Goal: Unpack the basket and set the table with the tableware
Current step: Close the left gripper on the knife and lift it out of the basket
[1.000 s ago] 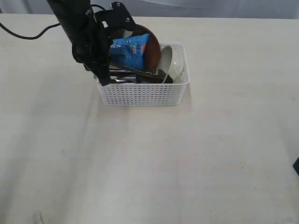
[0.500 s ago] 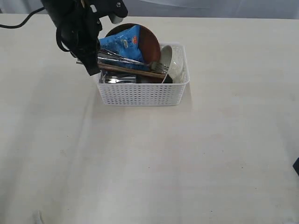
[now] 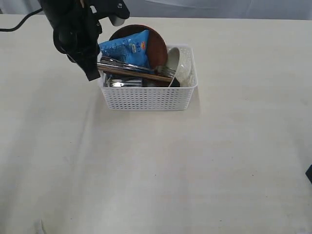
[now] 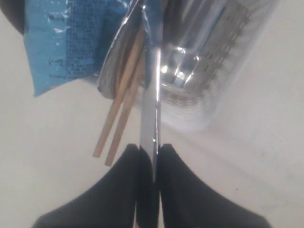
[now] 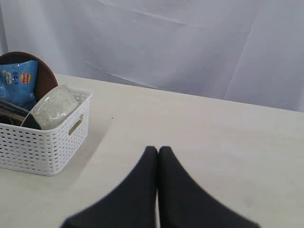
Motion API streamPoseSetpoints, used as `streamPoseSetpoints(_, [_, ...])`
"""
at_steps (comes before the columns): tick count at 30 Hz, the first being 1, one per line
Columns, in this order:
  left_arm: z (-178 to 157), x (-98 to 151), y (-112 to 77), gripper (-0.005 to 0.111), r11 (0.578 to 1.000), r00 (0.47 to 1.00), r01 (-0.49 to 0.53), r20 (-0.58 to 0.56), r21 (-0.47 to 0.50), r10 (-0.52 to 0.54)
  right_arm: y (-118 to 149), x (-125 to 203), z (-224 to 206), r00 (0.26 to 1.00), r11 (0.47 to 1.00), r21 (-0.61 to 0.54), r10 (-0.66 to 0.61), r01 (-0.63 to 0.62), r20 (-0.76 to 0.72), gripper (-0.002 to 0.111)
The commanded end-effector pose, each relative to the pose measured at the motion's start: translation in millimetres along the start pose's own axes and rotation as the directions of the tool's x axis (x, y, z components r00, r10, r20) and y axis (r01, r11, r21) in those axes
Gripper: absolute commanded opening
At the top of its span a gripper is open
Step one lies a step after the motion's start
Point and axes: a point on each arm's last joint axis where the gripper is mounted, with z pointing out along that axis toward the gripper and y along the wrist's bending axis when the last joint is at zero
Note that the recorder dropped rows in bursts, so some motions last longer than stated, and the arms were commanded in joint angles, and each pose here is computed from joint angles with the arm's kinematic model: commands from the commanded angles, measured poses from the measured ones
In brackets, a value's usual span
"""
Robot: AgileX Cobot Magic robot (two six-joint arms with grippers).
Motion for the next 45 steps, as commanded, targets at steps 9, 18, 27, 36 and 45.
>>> streamPoseSetpoints(9, [-6.5,5.4,2.6,0.000,0.998,0.998,0.020,-0.050,-0.052,-0.022,-0.5,-0.8,-0.4,1.000,1.000,0.008,-0.004,0.003,0.013,0.000])
streamPoseSetpoints(18, [-24.8,9.3,3.1,0.000,0.996,0.999,0.023,-0.023,-0.087,-0.025,-0.5,-0.8,-0.4,1.000,1.000,0.008,-0.004,0.003,0.013,0.000])
streamPoseSetpoints(27, [-41.2,13.0,2.1,0.000,0.993,0.999,0.038,0.009,-0.108,-0.037,-0.5,-1.0,-0.4,1.000,1.000,0.008,-0.004,0.003,0.015,0.000])
streamPoseSetpoints(36, [-50.2,15.6,1.2,0.000,0.989,0.995,0.094,0.028,-0.116,-0.092,-0.5,-1.0,-0.4,1.000,1.000,0.008,-0.002,0.002,0.015,0.000])
streamPoseSetpoints(45, [-64.3,18.0,0.6,0.000,0.980,0.988,0.146,0.079,-0.137,-0.136,-0.5,-1.0,-0.4,1.000,1.000,0.008,-0.002,0.002,0.015,0.000])
